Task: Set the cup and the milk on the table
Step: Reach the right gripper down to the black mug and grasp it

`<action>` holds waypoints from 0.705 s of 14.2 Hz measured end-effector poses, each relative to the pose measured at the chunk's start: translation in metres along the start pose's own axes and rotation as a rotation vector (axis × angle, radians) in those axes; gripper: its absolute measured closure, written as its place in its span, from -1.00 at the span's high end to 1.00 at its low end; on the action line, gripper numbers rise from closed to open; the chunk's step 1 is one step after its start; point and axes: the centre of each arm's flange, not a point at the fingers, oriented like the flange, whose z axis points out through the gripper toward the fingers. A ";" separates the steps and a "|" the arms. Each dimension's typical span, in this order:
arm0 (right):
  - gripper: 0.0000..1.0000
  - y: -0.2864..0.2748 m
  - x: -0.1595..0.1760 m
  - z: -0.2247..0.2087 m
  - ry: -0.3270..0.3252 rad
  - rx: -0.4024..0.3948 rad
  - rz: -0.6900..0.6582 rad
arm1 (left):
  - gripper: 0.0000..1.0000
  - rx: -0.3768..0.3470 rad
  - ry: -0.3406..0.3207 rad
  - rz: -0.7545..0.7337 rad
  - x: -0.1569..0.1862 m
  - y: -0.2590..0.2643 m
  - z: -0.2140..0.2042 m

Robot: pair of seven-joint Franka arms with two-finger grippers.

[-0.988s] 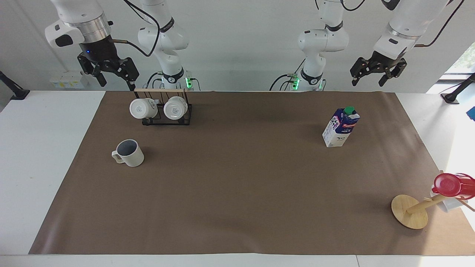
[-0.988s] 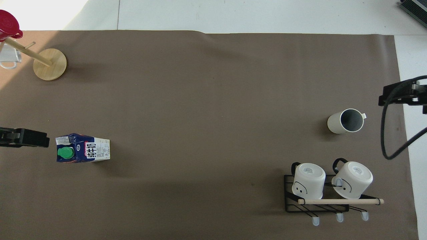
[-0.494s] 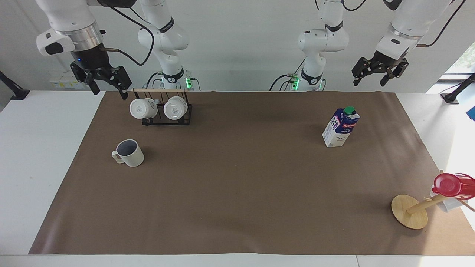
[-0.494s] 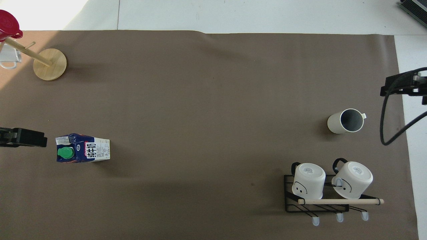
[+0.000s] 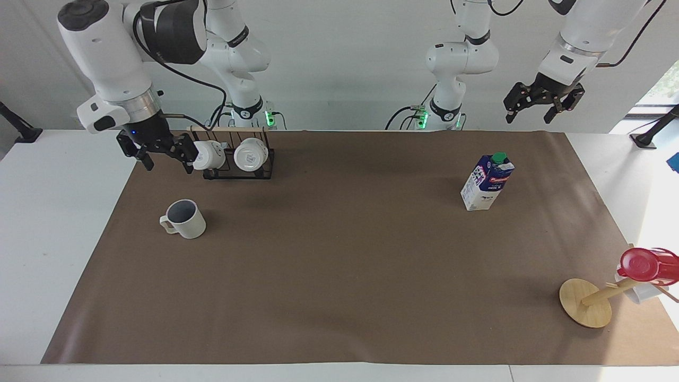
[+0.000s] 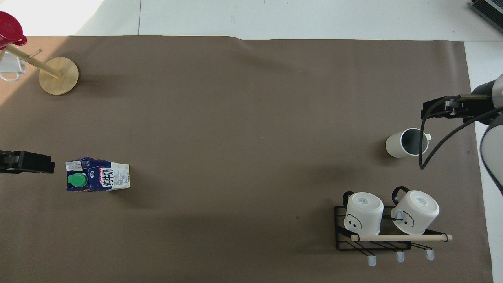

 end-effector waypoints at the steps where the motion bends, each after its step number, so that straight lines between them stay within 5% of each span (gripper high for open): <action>1: 1.00 0.007 0.000 0.015 0.002 -0.001 -0.010 | 1.00 0.000 0.000 0.000 0.000 0.000 0.000; 10: 1.00 0.053 -0.015 0.118 -0.001 -0.003 0.015 | 1.00 0.000 -0.001 -0.001 0.000 0.000 0.000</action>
